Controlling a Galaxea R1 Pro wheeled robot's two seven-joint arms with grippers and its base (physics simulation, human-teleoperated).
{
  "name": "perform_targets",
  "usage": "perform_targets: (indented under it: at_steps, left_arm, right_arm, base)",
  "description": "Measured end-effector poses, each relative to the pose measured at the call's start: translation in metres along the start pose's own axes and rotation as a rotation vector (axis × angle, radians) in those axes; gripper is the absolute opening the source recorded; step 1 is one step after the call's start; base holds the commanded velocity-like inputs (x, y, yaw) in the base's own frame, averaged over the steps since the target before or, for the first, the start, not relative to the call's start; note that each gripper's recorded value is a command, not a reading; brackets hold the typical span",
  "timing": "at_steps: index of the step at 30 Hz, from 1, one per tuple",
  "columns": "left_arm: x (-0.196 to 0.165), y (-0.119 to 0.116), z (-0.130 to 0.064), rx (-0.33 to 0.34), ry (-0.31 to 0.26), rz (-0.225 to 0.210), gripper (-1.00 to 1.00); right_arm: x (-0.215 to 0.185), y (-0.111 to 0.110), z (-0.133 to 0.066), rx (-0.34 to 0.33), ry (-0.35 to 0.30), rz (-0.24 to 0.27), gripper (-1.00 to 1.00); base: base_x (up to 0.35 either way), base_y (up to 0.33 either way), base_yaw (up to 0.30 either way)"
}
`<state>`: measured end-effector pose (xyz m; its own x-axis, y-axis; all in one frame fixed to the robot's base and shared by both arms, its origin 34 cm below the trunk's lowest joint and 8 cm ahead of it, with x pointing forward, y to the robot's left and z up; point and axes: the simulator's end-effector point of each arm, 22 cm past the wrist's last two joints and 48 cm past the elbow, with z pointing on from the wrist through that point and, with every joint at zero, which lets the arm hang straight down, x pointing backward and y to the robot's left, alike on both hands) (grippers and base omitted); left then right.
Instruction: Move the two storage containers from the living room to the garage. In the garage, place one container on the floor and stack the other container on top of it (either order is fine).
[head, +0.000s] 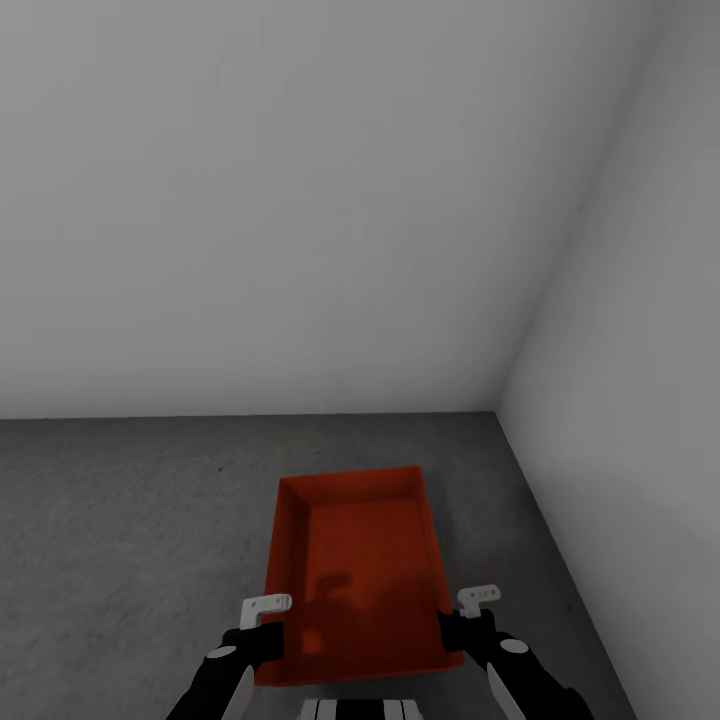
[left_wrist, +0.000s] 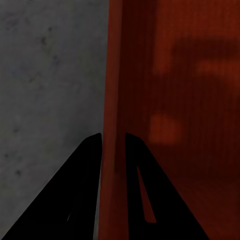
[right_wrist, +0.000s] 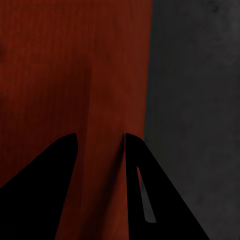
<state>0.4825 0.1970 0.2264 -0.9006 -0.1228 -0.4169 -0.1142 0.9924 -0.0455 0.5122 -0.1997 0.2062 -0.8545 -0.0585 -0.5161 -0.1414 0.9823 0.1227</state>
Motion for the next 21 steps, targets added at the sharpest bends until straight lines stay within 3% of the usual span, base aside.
perform_targets:
  at_steps: [6,10,21]
  left_arm:
    - [0.005,0.001,0.007,-0.001,-0.002,0.000,-1.00]
    - [0.004,-0.005,0.009,-0.017,0.012,0.025,-1.00]
    - [0.003,-0.004,0.009,-0.017,0.011,0.024,-1.00]
  right_arm:
    - [0.006,-0.001,0.006,0.000,-0.001,-0.001,-1.00]
    - [0.015,-0.006,0.012,-0.007,0.000,0.026,-1.00]
    - [0.014,-0.006,0.012,-0.007,0.000,0.026,-1.00]
  base:
    - [0.000,0.000,0.000]
    - [0.000,0.000,0.000]
    - [0.000,0.000,0.000]
